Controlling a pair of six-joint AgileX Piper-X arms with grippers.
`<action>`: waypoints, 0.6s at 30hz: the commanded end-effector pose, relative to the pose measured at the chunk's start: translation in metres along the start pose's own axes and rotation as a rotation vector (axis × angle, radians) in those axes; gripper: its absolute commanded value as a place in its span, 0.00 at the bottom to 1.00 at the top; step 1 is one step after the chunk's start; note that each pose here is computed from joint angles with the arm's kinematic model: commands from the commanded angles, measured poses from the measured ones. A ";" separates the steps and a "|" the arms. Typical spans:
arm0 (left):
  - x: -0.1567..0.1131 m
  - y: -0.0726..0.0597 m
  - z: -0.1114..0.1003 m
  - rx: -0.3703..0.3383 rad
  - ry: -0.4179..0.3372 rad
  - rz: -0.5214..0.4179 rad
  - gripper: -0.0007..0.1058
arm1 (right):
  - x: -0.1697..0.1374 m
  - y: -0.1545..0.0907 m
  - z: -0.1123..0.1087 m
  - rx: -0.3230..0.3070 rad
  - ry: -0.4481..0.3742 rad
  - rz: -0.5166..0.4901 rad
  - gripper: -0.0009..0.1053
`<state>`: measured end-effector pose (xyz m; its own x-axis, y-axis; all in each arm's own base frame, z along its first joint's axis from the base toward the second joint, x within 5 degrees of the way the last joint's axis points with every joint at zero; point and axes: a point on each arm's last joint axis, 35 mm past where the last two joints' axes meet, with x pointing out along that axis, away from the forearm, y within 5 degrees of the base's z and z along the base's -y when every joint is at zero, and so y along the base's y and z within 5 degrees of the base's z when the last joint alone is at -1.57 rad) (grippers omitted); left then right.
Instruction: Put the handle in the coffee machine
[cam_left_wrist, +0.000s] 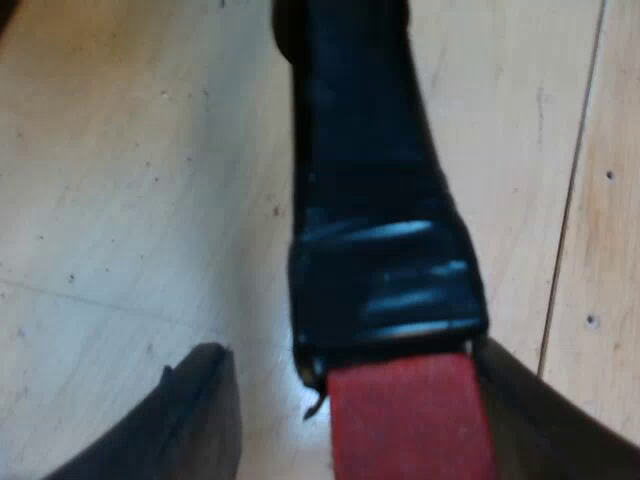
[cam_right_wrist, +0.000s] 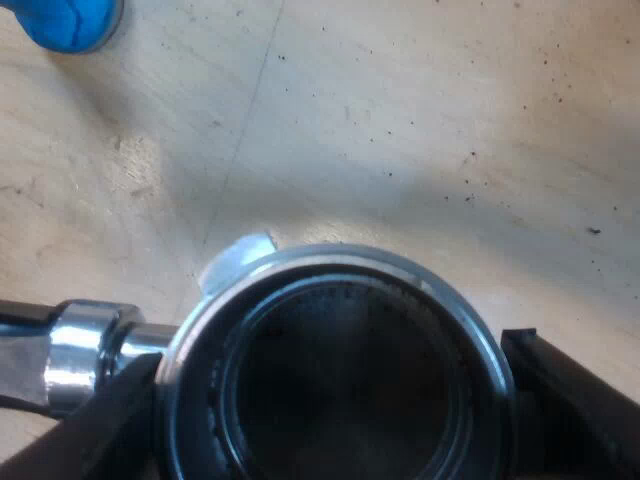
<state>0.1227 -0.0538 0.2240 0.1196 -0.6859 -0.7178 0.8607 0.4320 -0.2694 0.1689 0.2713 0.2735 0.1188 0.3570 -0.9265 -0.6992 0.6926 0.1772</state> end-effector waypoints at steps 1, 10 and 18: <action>-0.002 -0.001 0.001 0.019 0.010 0.006 0.47 | -0.008 0.002 0.002 0.000 -0.026 0.026 0.01; -0.002 0.000 0.005 0.044 -0.032 -0.001 0.42 | -0.008 0.002 0.002 0.000 -0.026 0.026 0.01; -0.002 0.000 0.005 0.048 -0.042 -0.005 0.39 | -0.008 0.002 0.002 0.000 -0.026 0.026 0.01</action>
<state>0.1253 -0.0546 0.2252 0.1368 -0.6951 -0.7057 0.8737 0.4204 -0.2447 0.1689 0.2713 0.2735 0.1188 0.3570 -0.9265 -0.6973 0.6943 0.1781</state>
